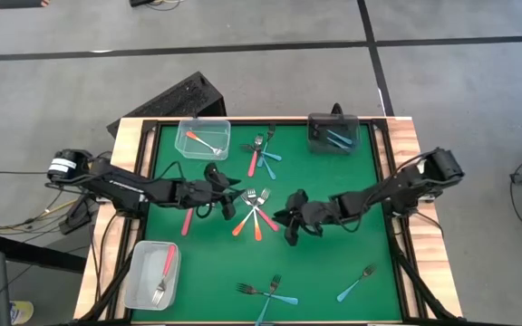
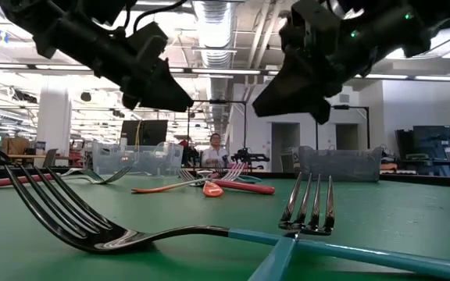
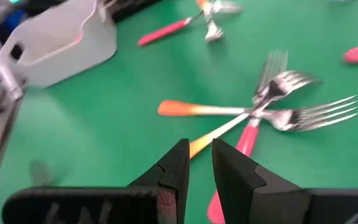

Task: Sort silverware by color (type)
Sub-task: Put the orange fork into the transparent bin

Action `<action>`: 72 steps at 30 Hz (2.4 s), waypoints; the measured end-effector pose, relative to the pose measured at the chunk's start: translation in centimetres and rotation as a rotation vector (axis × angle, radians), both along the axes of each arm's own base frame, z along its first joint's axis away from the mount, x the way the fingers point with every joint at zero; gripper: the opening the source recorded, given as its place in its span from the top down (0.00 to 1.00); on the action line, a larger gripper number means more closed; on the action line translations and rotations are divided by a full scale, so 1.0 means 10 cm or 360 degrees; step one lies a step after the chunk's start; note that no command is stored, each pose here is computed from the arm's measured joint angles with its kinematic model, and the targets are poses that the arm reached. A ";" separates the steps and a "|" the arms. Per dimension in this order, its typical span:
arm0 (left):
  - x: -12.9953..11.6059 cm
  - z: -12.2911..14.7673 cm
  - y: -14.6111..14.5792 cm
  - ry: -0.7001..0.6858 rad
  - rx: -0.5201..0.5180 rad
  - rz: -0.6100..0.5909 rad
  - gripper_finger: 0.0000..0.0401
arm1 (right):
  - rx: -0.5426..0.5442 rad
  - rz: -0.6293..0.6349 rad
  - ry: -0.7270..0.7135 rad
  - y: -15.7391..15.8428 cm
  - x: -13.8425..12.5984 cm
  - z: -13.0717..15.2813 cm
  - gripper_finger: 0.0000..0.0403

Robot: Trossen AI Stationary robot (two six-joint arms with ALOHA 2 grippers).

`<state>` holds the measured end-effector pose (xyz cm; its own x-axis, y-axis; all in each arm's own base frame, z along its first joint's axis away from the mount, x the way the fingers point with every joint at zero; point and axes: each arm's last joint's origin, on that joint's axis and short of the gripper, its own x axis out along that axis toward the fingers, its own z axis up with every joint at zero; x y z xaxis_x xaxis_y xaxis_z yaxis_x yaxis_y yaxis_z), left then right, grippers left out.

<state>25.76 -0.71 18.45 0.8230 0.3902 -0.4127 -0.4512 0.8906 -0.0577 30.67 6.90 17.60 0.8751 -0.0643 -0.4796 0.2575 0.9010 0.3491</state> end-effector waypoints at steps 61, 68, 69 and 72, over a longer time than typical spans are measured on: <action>0.29 -0.71 -0.15 0.0223 -0.0253 -0.0346 0.61 | -0.0188 -0.0355 0.0078 -0.33 0.04 -0.10 0.73; 0.26 -0.74 -0.20 0.0284 -0.0205 -0.0297 0.61 | -0.0187 -0.0350 0.0069 -0.32 0.04 -0.09 0.73; 0.26 -0.74 -0.20 0.0282 -0.0204 -0.0295 0.61 | -0.0183 -0.0355 0.0055 -0.32 0.05 -0.09 0.73; 0.26 -0.75 -0.20 0.0286 -0.0203 -0.0284 0.61 | -0.0164 -0.0361 -0.0015 -0.33 0.07 -0.05 0.73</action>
<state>28.34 -2.71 10.95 0.7834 0.1813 -0.5945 -0.3009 0.9476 -0.1076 31.37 3.61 17.10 0.8370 -0.3079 -0.4523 0.4547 0.8512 0.2620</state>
